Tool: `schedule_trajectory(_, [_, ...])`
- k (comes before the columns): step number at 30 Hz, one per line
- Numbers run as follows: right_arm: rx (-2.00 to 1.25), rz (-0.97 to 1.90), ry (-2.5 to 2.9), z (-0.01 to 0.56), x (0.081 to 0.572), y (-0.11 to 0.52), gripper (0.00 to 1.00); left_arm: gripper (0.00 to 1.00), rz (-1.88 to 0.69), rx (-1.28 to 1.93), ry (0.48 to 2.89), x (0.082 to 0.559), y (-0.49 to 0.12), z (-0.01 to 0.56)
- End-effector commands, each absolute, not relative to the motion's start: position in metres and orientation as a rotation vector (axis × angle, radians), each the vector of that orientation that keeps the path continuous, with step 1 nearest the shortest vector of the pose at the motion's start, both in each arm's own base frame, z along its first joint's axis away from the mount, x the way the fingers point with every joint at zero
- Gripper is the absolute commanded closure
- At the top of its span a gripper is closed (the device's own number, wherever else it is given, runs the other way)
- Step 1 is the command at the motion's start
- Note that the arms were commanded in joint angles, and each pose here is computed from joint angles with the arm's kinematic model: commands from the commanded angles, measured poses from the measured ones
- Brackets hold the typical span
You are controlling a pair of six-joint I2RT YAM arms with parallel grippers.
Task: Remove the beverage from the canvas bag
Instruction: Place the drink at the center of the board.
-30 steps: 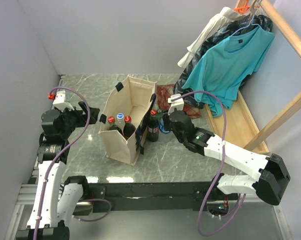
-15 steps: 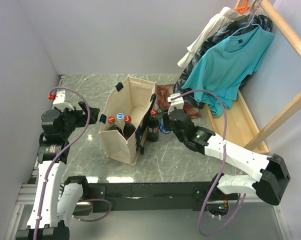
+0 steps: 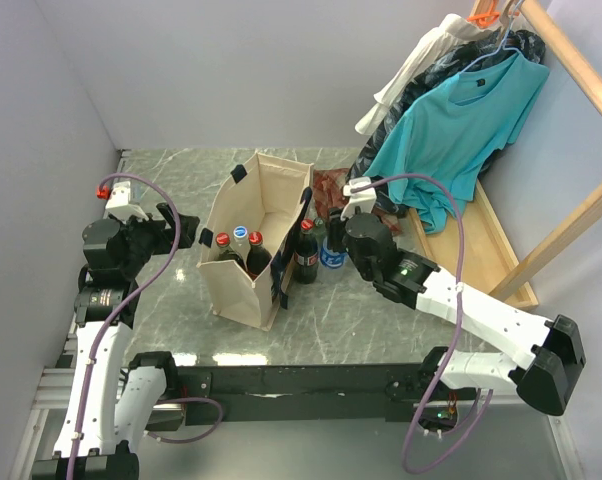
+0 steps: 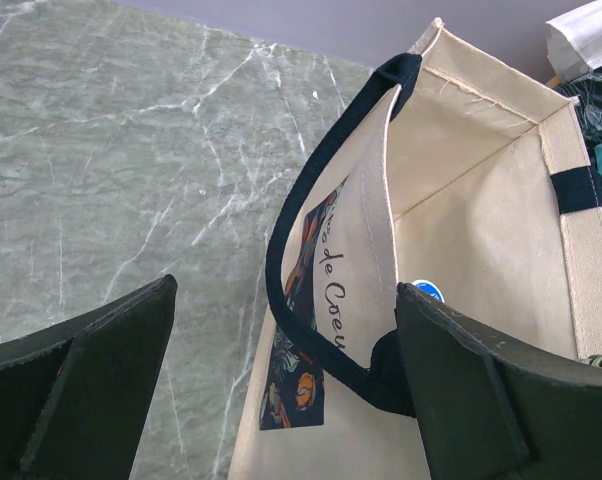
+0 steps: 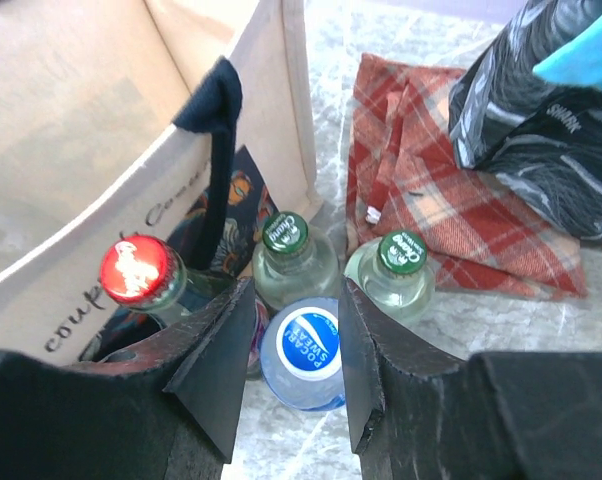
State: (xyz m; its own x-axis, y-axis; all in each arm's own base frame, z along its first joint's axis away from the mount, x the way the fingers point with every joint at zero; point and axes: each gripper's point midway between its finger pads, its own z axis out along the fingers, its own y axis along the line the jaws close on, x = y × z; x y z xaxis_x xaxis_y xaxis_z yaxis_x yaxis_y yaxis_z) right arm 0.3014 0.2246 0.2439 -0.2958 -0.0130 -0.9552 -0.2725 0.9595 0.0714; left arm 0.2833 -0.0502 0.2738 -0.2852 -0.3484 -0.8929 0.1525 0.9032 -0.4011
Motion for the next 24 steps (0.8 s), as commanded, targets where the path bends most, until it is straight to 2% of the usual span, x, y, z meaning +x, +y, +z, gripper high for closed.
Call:
schedule_trajectory(1, [-0.144, 0.315, 1.751, 0.296, 0.304, 0.222, 0.54, 0.04, -0.466, -0.128, 1.770, 0.285, -0.047, 0.281])
schedule_trajectory(15, [-0.268, 0.351, 1.740, 0.338, 0.303, 0.239, 0.51, 0.04, -0.450, -0.146, 1.769, 0.286, -0.044, 0.282])
schedule_trajectory(24, [-0.438, 0.424, 1.740, 0.376, 0.313, 0.284, 0.47, 0.04, -0.411, -0.185, 1.758, 0.285, -0.036, 0.282])
